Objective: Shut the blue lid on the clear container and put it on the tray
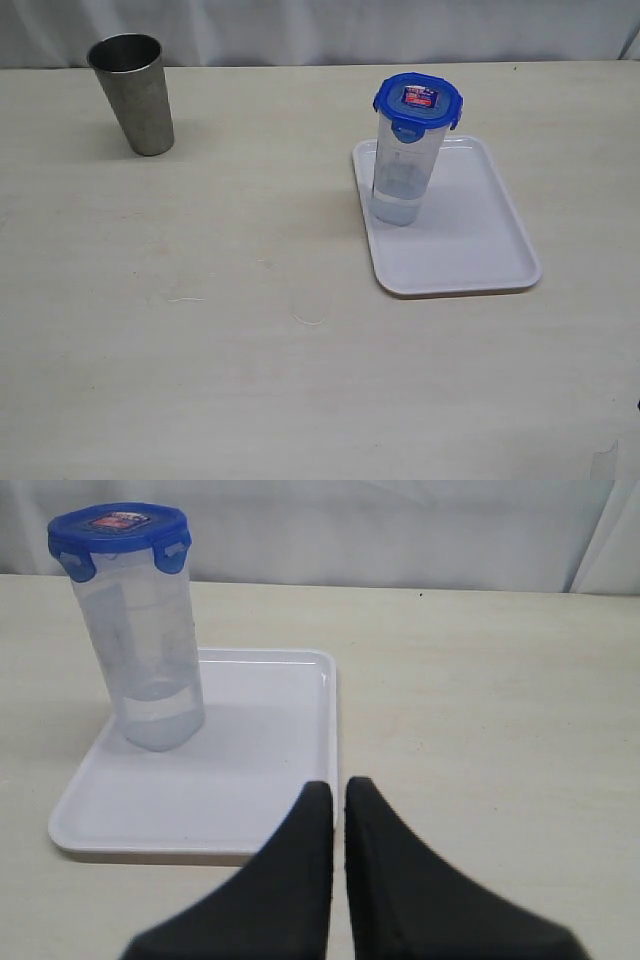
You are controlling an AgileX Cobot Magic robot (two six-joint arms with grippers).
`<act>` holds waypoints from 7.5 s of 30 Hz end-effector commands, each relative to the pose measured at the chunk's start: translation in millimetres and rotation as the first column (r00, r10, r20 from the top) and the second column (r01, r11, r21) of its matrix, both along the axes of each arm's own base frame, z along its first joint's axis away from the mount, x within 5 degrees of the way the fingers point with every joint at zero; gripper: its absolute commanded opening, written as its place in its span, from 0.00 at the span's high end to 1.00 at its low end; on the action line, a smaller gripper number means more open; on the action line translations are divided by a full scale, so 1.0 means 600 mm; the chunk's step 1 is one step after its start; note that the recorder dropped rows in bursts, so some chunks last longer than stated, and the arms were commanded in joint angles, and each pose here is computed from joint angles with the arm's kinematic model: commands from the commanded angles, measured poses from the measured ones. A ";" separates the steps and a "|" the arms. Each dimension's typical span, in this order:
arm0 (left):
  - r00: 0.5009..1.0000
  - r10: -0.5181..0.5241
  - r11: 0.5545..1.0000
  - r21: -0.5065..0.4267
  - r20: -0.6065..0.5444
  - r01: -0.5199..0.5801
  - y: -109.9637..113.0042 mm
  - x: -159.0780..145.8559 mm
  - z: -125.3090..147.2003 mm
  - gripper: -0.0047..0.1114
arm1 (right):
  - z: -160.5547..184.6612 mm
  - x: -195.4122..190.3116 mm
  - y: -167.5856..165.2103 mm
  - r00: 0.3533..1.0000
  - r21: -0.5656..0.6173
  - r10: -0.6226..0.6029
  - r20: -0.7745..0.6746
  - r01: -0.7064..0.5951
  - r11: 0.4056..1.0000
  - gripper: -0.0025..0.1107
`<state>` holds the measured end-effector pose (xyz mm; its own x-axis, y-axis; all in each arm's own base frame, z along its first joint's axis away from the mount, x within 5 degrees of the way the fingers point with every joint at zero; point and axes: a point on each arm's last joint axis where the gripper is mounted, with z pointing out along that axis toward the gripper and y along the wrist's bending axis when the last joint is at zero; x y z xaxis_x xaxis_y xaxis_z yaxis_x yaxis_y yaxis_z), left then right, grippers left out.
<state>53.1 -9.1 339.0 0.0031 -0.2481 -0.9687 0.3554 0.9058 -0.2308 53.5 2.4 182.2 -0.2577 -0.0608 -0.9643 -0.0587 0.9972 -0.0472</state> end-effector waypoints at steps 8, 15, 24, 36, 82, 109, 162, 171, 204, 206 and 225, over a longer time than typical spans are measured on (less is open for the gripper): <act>0.893 -0.351 0.798 -0.589 -0.283 0.128 -0.028 -0.023 -0.018 0.96 | 0.000 0.000 -0.001 1.000 -0.002 -0.005 0.005 0.005 1.000 0.94; 0.888 -0.414 0.711 -0.681 -0.202 0.177 -0.012 -0.055 -0.012 0.96 | 0.000 0.000 -0.001 1.000 -0.002 -0.005 0.005 0.005 1.000 0.94; 0.968 -0.223 0.709 -0.700 -0.111 0.083 0.008 -0.080 -0.010 0.96 | 0.000 0.000 -0.001 1.000 -0.002 -0.005 0.005 0.005 1.000 0.94; 0.979 0.170 0.686 -0.700 -0.111 -0.199 0.012 -0.078 -0.010 0.96 | 0.000 0.000 -0.001 1.000 -0.002 -0.005 0.005 0.005 1.000 0.94; 0.841 0.211 0.688 -0.535 -0.498 -0.490 0.017 0.002 -0.256 0.96 | 0.000 0.000 -0.001 1.000 -0.002 -0.005 0.005 0.005 1.000 0.94; 0.898 0.399 0.883 0.342 -0.188 -0.321 0.020 0.002 -0.255 0.96 | 0.000 0.000 -0.001 1.000 -0.002 -0.005 0.005 0.005 1.000 0.94; 0.902 0.397 0.866 0.395 -0.169 -0.307 0.020 0.002 -0.255 0.96 | 0.000 0.000 -0.001 1.000 -0.002 -0.005 0.005 0.005 1.000 0.94; 0.902 0.397 0.866 0.395 -0.169 -0.307 0.020 0.002 -0.255 0.96 | 0.000 0.000 -0.001 1.000 -0.002 -0.005 0.005 0.005 1.000 0.94; 0.902 0.397 0.865 0.398 -0.171 -0.305 0.020 0.002 -0.255 0.96 | 0.000 0.000 -0.001 1.000 -0.002 -0.005 0.005 0.005 1.000 0.94; 0.901 0.397 0.865 0.398 -0.173 -0.305 0.020 0.002 -0.256 0.96 | 0.000 0.000 -0.001 1.000 -0.002 -0.005 0.005 0.005 1.000 0.94; 0.901 0.397 0.865 0.398 -0.173 -0.305 0.020 0.002 -0.256 0.96 | 0.000 0.000 -0.001 1.000 -0.002 -0.005 0.005 0.005 1.000 0.94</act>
<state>54.3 3.0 186.4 -0.2191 0.0925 -0.9713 -0.0248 0.9946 0.1003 53.5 2.4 182.2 -0.2577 -0.0608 -0.9643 -0.0587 0.9972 -0.0472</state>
